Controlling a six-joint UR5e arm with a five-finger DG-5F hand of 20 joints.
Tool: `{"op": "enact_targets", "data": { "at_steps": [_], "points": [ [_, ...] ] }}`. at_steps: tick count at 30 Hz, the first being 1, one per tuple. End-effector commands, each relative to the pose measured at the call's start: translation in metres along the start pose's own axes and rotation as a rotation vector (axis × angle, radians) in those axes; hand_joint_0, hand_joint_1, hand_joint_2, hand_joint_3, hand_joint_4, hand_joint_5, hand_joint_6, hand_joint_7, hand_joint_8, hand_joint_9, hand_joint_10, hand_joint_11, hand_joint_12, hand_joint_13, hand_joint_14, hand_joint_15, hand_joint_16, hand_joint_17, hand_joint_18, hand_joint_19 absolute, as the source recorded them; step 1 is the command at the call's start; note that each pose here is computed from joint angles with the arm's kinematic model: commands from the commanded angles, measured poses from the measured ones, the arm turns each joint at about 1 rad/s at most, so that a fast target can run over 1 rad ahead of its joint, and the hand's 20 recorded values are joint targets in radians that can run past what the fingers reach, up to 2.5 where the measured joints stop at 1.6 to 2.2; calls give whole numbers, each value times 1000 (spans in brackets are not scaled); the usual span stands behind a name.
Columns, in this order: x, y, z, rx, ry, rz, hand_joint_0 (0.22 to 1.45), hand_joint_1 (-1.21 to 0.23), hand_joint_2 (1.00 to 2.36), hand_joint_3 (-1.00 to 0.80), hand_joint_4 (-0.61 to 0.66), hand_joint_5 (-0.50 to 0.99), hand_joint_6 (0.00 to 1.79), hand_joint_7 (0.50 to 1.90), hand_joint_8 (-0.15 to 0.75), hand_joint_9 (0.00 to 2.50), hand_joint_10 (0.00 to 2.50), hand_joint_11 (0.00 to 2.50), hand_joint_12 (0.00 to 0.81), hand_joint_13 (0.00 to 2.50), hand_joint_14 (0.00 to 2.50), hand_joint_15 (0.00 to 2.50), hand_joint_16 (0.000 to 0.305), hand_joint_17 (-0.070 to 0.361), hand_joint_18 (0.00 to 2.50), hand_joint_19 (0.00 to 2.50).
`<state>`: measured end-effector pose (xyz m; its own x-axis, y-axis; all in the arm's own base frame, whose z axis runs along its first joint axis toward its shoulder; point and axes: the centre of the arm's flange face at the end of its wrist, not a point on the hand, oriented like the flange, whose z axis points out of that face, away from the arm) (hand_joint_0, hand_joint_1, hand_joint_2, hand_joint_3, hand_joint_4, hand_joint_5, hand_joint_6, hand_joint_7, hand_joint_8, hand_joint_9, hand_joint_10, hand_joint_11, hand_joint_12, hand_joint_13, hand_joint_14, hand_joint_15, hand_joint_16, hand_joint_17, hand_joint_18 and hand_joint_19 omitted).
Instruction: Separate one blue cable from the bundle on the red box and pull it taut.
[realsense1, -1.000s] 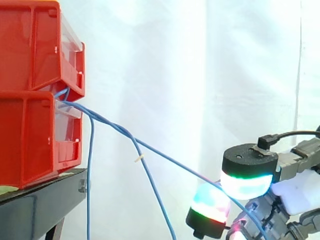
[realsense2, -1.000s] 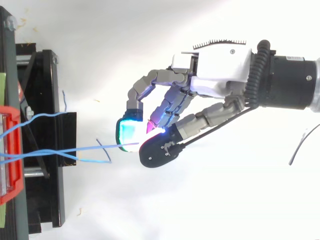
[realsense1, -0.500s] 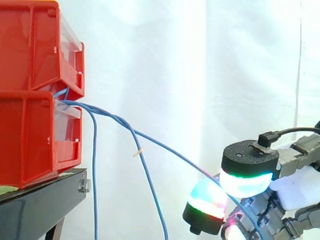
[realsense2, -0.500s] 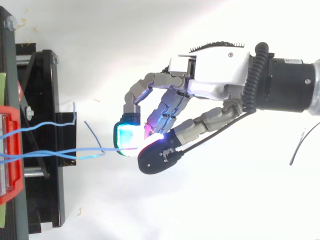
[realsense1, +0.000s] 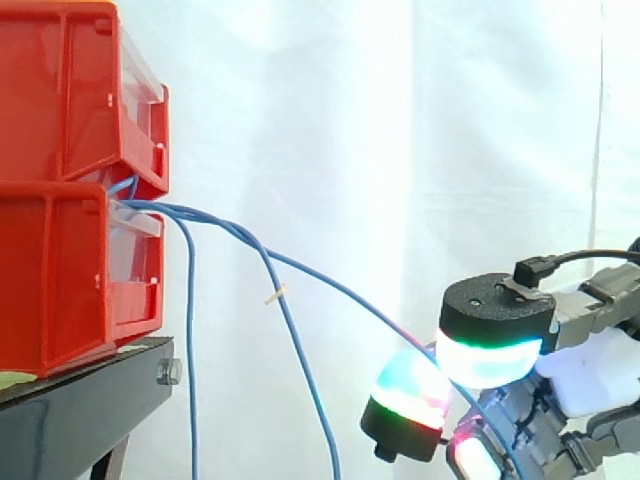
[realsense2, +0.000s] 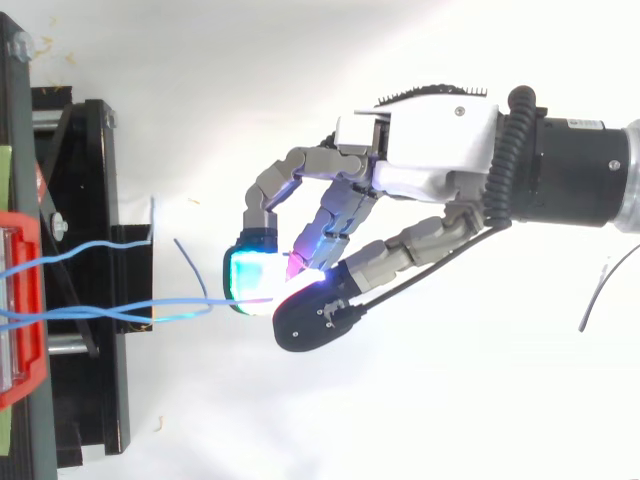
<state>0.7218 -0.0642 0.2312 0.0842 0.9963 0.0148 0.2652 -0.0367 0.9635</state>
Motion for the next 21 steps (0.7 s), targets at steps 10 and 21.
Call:
{"op": "enact_targets", "data": {
  "at_steps": [10,21],
  "points": [
    [0,0,0,-1,1,0,621,-880,1009,-160,25,-28,894,942,326,1246,16,411,380,1045,21,508,55,123,693,422],
    [0,0,0,0,-1,0,625,-886,1008,-162,23,-28,896,934,319,1260,19,448,386,1047,21,539,52,118,691,442]
  ]
}}
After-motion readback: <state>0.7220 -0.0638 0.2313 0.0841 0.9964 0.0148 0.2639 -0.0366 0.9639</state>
